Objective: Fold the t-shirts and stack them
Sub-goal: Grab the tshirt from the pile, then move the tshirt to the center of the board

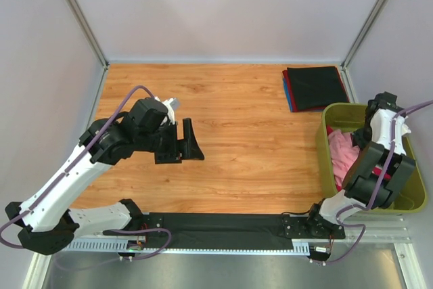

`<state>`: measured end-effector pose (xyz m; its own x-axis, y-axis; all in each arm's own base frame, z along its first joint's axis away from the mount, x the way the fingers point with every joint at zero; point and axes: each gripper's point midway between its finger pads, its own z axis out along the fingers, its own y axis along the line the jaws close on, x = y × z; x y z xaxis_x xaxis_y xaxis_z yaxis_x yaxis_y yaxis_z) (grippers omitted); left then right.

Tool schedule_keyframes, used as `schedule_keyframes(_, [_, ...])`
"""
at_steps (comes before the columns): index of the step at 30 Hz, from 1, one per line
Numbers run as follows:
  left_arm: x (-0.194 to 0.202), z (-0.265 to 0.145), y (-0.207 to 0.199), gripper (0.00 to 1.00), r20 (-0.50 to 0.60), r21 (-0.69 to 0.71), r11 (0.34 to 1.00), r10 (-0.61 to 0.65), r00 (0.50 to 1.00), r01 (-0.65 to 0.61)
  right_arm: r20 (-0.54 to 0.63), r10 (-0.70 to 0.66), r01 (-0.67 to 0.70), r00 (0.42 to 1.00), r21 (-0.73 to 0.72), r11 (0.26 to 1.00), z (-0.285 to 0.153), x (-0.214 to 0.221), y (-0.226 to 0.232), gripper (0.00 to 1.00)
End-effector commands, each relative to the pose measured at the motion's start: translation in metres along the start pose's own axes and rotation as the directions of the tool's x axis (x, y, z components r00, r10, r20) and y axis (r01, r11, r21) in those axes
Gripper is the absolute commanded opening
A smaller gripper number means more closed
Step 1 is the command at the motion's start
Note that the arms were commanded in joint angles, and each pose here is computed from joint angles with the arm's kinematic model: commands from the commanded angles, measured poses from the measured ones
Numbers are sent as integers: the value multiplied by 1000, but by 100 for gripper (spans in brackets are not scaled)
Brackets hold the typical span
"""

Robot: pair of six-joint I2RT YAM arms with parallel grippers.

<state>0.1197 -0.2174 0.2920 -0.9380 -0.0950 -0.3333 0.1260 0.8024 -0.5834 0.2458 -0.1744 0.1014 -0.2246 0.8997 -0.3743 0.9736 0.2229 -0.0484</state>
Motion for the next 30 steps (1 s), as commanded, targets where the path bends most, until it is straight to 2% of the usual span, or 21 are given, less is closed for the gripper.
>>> schedule_keyframes(1, [-11, -6, -8, 88, 72, 44, 999, 4, 997, -7, 52, 12, -9, 999, -50, 999, -5, -13, 2, 38])
schedule_keyframes(2, [-10, -7, -9, 89, 65, 51, 999, 15, 998, -18, 74, 10, -5, 997, -69, 998, -12, -17, 2, 23])
schedule_keyframes(3, [-11, -11, -12, 88, 66, 62, 998, 29, 997, -33, 83, 12, -6, 996, -73, 997, -15, -20, 2, 15])
schedule_keyframes(4, [-10, -12, -11, 88, 62, 60, 997, 47, 997, -50, 86, 8, -2, 996, -73, 997, -19, -20, 1, 3])
schedule_keyframes(5, [-9, -13, -10, 88, 59, 54, 997, 52, 997, -55, 92, 13, -5, 996, -77, 997, -23, -22, 1, 0])
schedule_keyframes(10, [-3, -13, -15, 87, 38, 103, 984, 142, 989, -146, 86, 10, -3, 996, -80, 997, -55, -30, -5, 0])
schedule_keyframes(13, [-5, -18, -12, 87, 40, 84, 979, 184, 982, -187, 148, 39, -11, 988, -189, 982, -109, -51, 1, 0])
schedule_keyframes(16, [-11, -21, -8, 87, 74, 58, 977, 203, 976, -207, 217, 74, 27, 973, -427, 904, -191, -75, 25, 0])
schedule_keyframes(19, [-22, -27, -9, 84, 133, 38, 981, 185, 974, -192, 203, 79, 96, 976, -725, 682, -286, -75, 61, 0])
schedule_keyframes(20, [-28, -30, -10, 84, 166, 34, 983, 170, 971, -178, 201, 96, 96, 975, -767, 635, -306, -77, 64, 0])
schedule_keyframes(21, [-30, -32, -12, 84, 186, 40, 984, 164, 969, -175, 199, 159, 81, 967, -833, 548, -347, -83, 65, 0])
schedule_keyframes(22, [-32, -36, -13, 84, 208, 48, 984, 160, 965, -173, 190, 176, 83, 966, -871, 484, -369, -80, 65, 0])
schedule_keyframes(23, [-36, -37, -12, 84, 229, 45, 985, 150, 962, -165, 164, 161, 91, 973, -918, 387, -396, -72, 68, 0])
schedule_keyframes(24, [-37, -39, -13, 85, 241, 47, 987, 139, 960, -155, 182, 184, 126, 966, -952, 279, -428, -73, 71, 0])
schedule_keyframes(25, [-38, -43, -13, 85, 255, 50, 987, 134, 958, -151, 132, 185, 103, 974, -982, 158, -464, -59, 62, 0])
schedule_keyframes(26, [-38, -44, -11, 86, 261, 45, 988, 129, 957, -146, 123, 186, 109, 975, -991, 81, -485, -55, 60, 0])
schedule_keyframes(27, [-38, -47, -11, 86, 267, 50, 989, 122, 956, -140, 150, 195, 162, 969, -986, -42, -519, -50, 56, 0])
schedule_keyframes(28, [-37, -48, -11, 86, 270, 54, 989, 120, 955, -140, 102, 159, 123, 982, -984, -129, -542, -38, 50, 0])
schedule_keyframes(30, [-36, -51, -10, 86, 272, 59, 989, 115, 955, -135, 103, 117, 130, 988, -960, -247, -576, -20, 37, 0])
